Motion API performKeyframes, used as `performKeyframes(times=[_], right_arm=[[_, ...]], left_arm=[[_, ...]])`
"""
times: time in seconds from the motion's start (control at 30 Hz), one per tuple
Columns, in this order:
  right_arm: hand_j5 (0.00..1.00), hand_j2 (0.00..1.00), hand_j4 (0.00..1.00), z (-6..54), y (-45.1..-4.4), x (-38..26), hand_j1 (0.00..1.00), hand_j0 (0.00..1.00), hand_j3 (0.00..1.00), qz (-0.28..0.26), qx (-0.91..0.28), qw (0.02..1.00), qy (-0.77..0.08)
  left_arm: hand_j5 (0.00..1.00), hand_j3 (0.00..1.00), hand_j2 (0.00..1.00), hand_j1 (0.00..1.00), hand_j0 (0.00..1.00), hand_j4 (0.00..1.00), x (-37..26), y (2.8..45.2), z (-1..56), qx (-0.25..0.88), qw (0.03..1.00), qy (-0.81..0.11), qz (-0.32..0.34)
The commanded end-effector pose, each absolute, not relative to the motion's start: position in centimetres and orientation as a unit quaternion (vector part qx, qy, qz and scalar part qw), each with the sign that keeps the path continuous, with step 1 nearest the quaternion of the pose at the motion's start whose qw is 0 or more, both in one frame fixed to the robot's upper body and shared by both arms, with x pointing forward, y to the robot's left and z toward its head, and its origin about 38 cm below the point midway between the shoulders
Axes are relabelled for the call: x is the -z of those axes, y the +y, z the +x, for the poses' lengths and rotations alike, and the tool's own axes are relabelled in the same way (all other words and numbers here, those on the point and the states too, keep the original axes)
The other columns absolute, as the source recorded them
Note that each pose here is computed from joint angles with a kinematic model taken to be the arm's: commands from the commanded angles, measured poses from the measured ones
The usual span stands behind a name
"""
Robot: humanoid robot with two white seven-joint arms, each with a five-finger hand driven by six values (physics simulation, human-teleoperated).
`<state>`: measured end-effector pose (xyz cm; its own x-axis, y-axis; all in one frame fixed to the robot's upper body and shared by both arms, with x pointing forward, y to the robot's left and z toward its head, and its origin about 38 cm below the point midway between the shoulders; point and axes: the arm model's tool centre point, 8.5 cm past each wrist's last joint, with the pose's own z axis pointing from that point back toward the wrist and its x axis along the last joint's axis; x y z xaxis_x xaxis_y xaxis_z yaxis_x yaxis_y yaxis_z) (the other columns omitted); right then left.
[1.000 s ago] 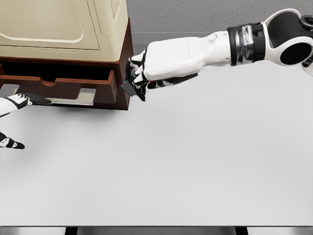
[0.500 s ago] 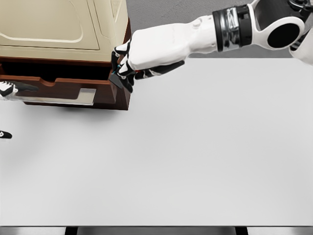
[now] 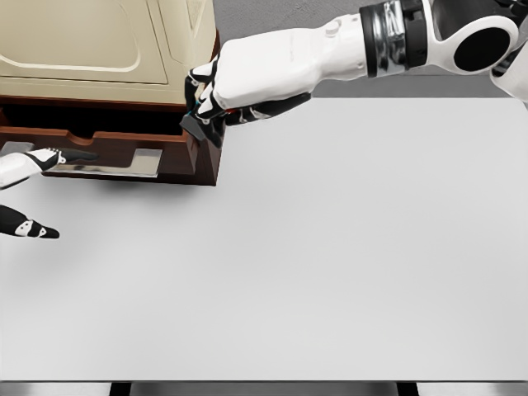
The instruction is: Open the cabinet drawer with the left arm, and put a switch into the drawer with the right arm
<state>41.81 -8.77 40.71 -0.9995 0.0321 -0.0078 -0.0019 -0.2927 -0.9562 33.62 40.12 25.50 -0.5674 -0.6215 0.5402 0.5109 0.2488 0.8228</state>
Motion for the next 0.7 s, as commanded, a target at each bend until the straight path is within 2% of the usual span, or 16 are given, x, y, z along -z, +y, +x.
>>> performKeyframes(times=[0.0,0.27,0.67], right_arm=[[0.41,0.41,0.41,41.9,-8.7,-40.8,0.41,0.41,0.41,-0.010,-0.802,0.014,-0.598],[0.41,0.41,0.41,42.1,-8.6,-41.2,0.41,0.41,0.41,-0.012,-0.802,0.016,-0.597],[0.41,0.41,0.41,42.4,-5.1,-41.1,0.41,0.41,0.41,0.000,-0.807,-0.002,-0.591]], left_arm=[[1.00,1.00,1.00,1.00,1.00,1.00,-25.6,40.2,33.7,0.607,0.465,-0.642,0.044],[1.00,1.00,1.00,1.00,1.00,1.00,-24.8,39.9,34.1,0.601,0.467,-0.647,0.038],[1.00,1.00,1.00,1.00,1.00,1.00,-23.8,40.1,34.2,0.597,0.476,-0.645,0.035]])
